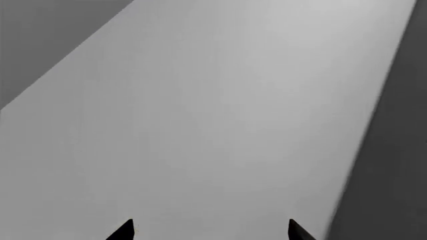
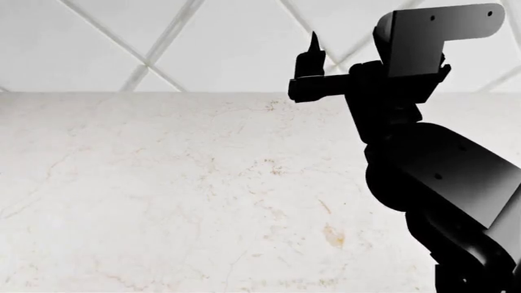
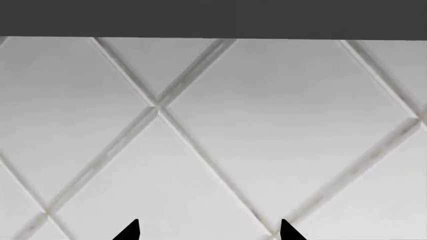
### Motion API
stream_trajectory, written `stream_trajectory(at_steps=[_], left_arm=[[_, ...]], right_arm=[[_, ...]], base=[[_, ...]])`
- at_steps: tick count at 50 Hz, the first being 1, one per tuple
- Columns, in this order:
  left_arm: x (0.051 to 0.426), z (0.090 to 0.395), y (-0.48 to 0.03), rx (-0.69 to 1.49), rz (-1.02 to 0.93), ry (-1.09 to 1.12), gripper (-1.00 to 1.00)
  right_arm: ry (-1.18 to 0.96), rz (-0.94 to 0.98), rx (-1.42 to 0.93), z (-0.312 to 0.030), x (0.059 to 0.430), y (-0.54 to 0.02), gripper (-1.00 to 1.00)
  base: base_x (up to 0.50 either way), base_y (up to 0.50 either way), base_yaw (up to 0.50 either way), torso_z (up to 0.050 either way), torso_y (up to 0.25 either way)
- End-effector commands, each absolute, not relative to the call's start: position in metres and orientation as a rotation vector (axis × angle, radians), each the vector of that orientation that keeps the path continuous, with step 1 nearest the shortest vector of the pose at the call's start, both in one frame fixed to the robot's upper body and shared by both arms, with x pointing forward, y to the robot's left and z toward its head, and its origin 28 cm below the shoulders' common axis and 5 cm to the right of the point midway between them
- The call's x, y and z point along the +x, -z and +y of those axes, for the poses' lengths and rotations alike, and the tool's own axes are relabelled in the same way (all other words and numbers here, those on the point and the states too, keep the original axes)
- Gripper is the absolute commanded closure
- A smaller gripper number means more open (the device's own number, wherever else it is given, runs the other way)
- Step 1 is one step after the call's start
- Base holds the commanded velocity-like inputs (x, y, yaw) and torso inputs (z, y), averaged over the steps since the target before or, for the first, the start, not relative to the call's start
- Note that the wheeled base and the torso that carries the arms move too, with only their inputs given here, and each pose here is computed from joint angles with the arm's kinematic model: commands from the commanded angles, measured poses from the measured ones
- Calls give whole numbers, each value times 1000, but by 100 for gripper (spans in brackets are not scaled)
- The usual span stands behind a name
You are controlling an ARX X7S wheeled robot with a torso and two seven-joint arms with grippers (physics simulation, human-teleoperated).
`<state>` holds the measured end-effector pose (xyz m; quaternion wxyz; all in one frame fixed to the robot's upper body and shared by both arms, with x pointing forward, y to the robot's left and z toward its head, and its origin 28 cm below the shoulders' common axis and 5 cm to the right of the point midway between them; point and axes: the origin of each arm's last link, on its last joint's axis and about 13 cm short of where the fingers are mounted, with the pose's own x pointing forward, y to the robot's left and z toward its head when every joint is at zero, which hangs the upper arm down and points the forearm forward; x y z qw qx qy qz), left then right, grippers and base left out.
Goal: Pick the pear, radish from the counter and place them in the cabinet. Then close the cabinet.
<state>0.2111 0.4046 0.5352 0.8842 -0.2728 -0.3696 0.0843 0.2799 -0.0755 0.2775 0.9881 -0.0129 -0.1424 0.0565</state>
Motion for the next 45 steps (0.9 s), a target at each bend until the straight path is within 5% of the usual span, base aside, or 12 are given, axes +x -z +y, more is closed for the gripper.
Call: stream_trajectory(at_steps=[1,17,45], left_arm=[[195,363,-564,-571,-780,318,-100],[158,351,-582,-586,-839,508,-100],[154,323,-592,-522,-747,700,-100]], right_arm=[[-113,-280,-21,-76,281,-276,-100],[-116,-277,-20,-75,281,-275,-100],[-116,-281,-15,-76,280,-275,-100]], base=[[0,0,0,0,12],[0,0,0,1,7],[0,0,0,1,6]])
